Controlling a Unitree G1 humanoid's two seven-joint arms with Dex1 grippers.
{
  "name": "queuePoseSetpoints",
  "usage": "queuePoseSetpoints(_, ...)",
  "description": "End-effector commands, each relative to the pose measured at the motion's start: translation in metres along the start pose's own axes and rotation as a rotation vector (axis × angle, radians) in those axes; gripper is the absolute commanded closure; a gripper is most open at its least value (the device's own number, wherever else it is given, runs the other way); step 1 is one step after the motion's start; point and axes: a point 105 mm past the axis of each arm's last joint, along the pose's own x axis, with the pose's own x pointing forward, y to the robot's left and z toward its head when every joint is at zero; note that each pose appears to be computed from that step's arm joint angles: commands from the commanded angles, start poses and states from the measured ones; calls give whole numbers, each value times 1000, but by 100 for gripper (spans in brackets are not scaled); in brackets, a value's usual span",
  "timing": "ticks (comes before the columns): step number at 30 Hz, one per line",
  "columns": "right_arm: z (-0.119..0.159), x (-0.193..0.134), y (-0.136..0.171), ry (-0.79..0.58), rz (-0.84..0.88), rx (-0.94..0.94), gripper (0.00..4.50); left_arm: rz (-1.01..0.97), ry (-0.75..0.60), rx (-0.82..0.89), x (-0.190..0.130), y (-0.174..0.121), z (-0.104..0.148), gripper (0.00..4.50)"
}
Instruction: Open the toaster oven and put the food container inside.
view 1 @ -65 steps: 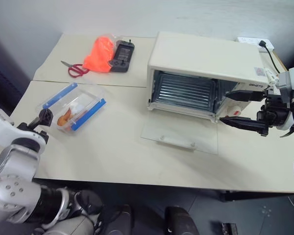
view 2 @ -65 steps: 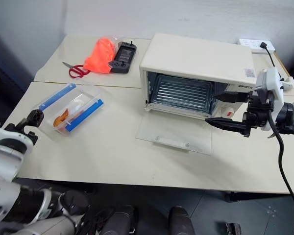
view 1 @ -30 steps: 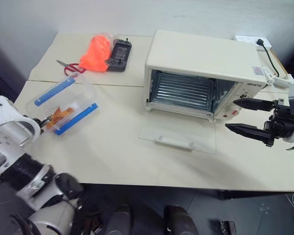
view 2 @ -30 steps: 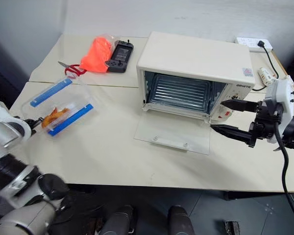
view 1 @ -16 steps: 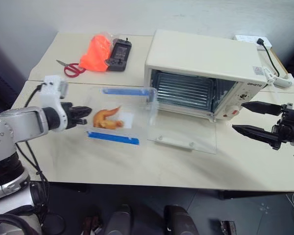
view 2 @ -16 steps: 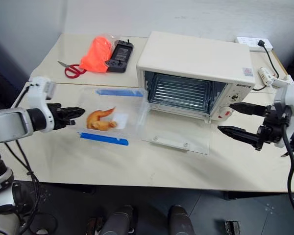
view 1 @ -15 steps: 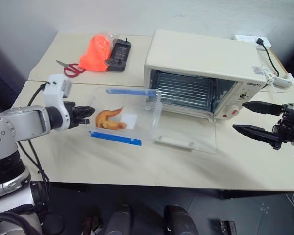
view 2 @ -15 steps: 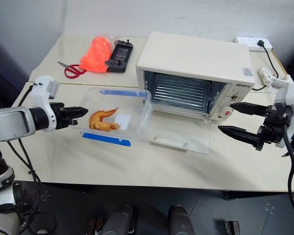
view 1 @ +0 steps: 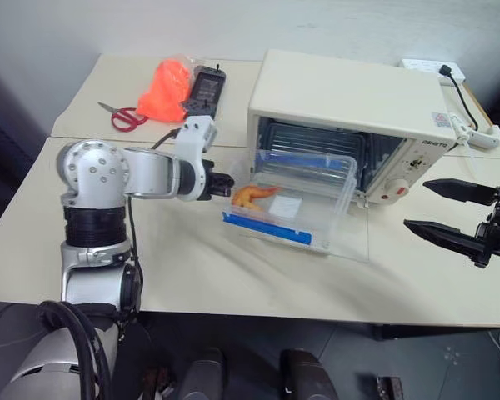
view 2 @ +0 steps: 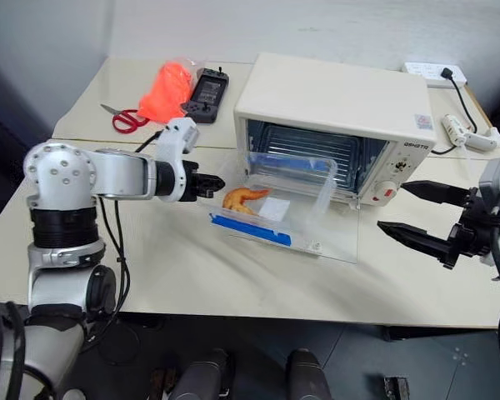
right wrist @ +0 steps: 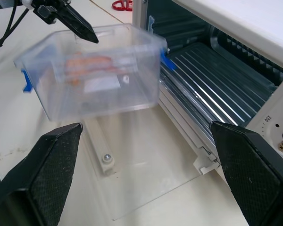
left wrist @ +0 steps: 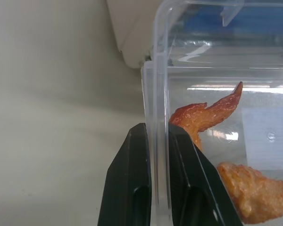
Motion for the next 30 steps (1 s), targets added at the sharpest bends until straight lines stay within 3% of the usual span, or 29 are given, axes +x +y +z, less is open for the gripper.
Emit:
queuePoseSetpoints(1, 10, -5, 4, -39, -20, -35, 0, -9, -33, 88, -3, -14, 17, 436)
queuePoseSetpoints(3, 10, -4, 5, -40, -27, -34, 0, -12, -24, 89, 0, -15, 17, 436)
queuePoseSetpoints(10, 8, -1, 7, -44, -41, -33, 0, 12, -44, 30, 7, -7, 19, 243)
queuePoseSetpoints(15, 2, -3, 6, -26, -61, -27, 0, -18, -92, -14, 2, -4, 20, 133)
queuePoseSetpoints(21, 5, -10, 3, -19, -87, -29, 0, -137, -304, 15, -29, -3, 53, 133)
queuePoseSetpoints(22, 7, -11, 4, -20, -84, -30, 19, -192, -353, 43, -38, -6, 59, 131)
queuePoseSetpoints(25, 15, -11, 14, -35, -40, -19, 91, -402, -486, 170, -71, -21, 68, 188)
queuePoseSetpoints(30, 26, -7, 34, -66, 33, 15, 240, -599, -460, 355, -96, -22, 47, 323)
